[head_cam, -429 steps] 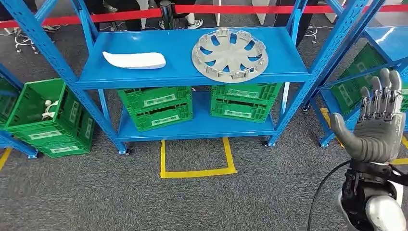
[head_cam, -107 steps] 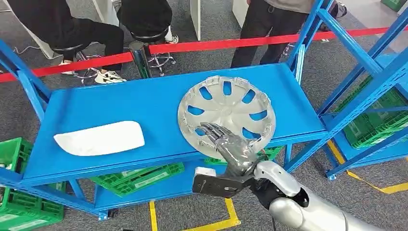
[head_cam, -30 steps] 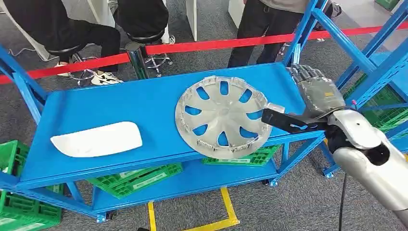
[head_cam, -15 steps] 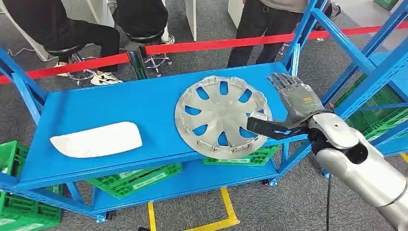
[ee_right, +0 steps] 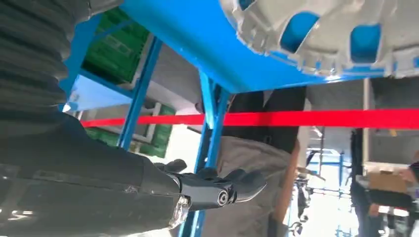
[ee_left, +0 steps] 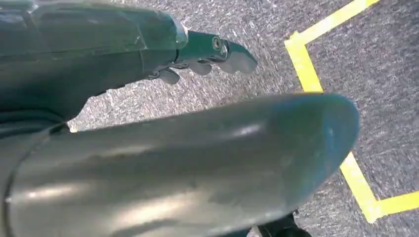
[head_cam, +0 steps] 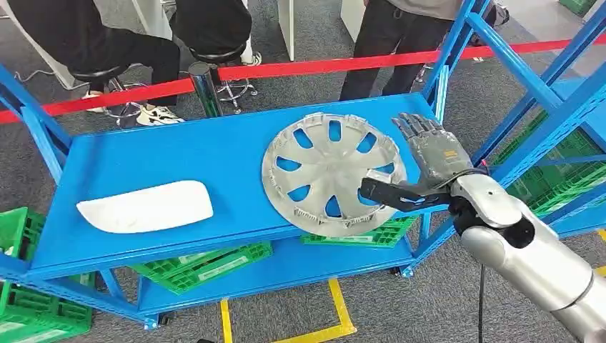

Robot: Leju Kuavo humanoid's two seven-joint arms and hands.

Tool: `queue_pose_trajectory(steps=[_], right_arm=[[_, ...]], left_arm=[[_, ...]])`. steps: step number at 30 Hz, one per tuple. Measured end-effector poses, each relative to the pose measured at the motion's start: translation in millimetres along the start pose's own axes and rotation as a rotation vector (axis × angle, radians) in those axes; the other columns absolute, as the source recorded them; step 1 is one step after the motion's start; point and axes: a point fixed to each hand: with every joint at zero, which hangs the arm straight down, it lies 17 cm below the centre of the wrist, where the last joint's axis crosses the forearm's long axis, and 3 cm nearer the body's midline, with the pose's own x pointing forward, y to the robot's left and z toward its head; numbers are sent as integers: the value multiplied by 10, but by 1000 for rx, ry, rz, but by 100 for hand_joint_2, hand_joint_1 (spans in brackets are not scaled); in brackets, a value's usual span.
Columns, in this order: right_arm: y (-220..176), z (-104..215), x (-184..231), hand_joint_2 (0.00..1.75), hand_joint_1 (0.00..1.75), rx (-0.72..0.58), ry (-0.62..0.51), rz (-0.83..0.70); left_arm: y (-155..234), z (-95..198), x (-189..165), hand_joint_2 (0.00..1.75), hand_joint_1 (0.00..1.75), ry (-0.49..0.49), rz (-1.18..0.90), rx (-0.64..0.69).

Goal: Take the parts from the cabinet and place them on the table.

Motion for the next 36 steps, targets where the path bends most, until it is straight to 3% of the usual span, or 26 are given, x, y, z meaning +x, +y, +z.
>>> queue_pose_trajectory(steps=[27,36], right_arm=[[67,-50,297,175,0,-13,-90,-3],[134,-91,345,175,0,28,-89,80]], left_arm=[[80,-4,-51,0,0,18,-4,14],[81,-4,-16,0,0,-3,-4,14]])
